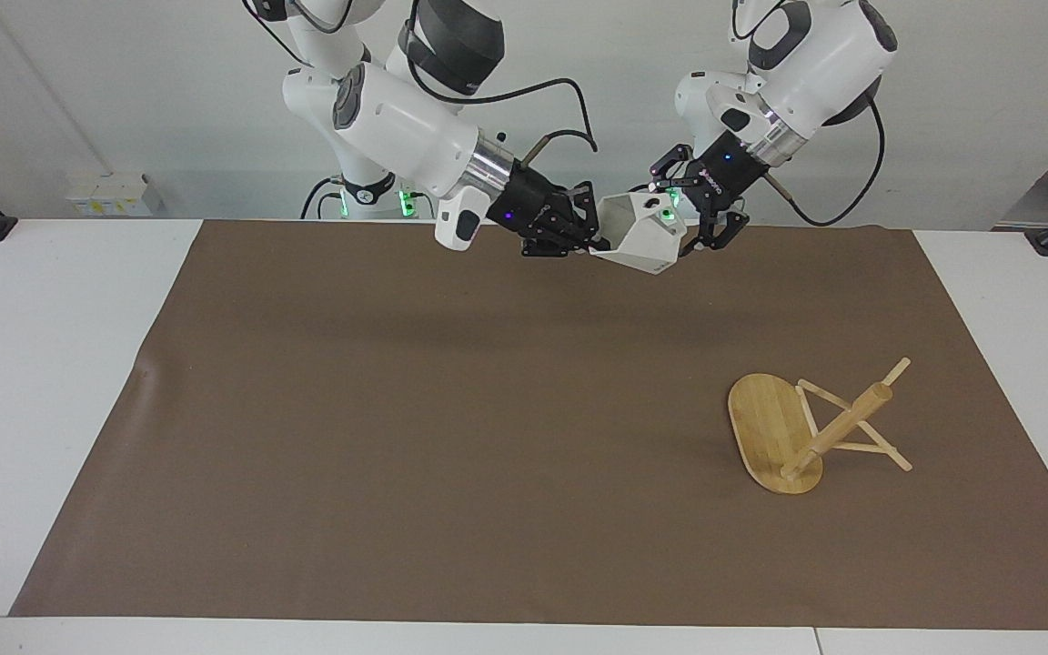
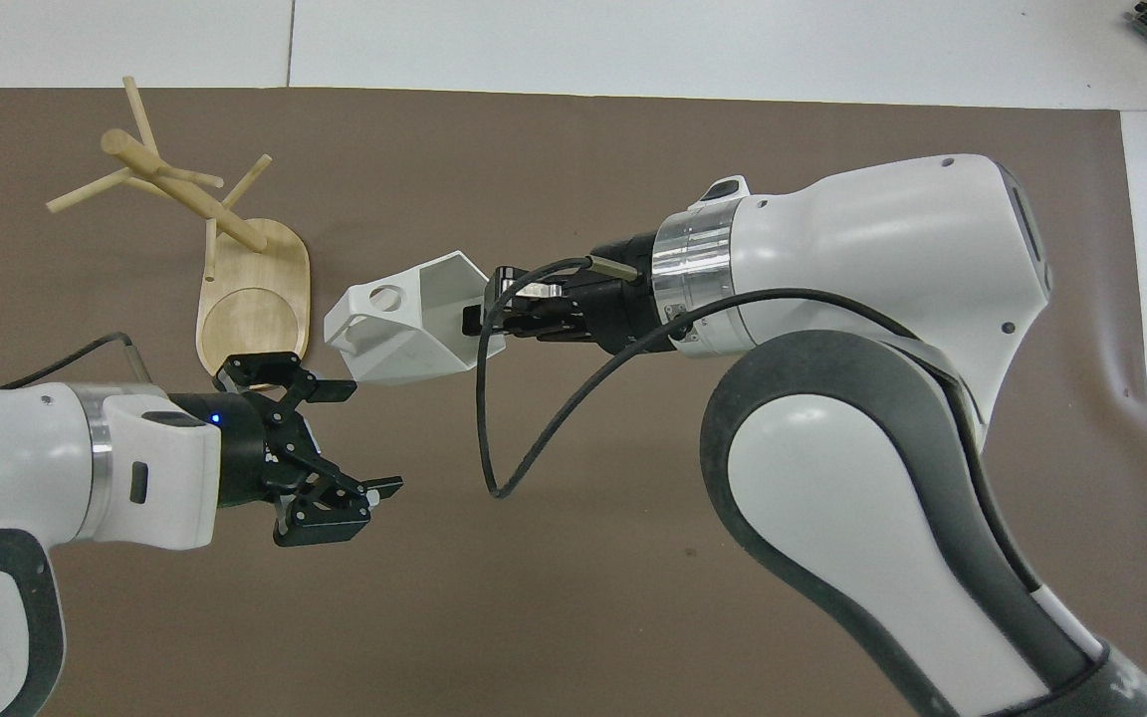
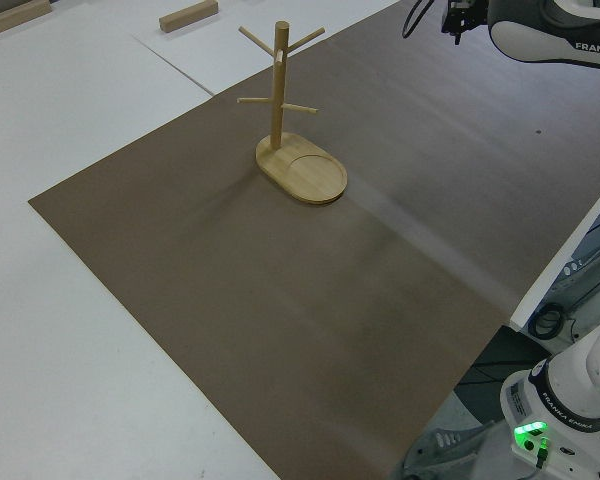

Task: Hang cup on rack
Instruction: 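Close the left gripper on the cup held by the right gripper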

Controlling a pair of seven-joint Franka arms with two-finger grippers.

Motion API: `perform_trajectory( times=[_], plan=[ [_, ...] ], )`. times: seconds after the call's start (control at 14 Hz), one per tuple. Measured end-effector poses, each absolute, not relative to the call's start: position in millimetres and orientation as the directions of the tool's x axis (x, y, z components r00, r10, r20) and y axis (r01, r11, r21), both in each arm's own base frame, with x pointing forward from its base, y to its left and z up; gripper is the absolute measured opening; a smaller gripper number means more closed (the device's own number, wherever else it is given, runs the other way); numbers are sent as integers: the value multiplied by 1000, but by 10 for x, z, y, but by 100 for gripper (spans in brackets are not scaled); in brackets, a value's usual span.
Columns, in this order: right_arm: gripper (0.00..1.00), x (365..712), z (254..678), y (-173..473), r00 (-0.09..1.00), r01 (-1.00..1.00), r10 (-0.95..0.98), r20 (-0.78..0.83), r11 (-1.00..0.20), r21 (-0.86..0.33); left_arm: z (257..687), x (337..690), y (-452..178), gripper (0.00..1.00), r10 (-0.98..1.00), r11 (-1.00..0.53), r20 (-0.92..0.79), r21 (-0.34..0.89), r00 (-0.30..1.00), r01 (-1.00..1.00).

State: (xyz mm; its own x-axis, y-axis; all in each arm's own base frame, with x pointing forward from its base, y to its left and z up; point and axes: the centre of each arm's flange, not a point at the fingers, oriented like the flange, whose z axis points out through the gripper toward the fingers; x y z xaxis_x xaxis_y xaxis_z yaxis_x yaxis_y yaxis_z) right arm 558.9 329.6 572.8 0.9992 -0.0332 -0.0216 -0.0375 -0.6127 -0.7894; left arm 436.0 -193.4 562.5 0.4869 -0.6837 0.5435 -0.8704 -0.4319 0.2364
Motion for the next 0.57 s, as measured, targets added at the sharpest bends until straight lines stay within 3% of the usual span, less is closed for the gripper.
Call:
perform_trajectory(
  times=[0.57],
  plan=[
    [4, 5576, 5701, 3385, 998, -55, -49, -31, -605, -794, 5634, 4418, -1859, 100, -711, -345, 600, 158, 367, -925]
  ],
)
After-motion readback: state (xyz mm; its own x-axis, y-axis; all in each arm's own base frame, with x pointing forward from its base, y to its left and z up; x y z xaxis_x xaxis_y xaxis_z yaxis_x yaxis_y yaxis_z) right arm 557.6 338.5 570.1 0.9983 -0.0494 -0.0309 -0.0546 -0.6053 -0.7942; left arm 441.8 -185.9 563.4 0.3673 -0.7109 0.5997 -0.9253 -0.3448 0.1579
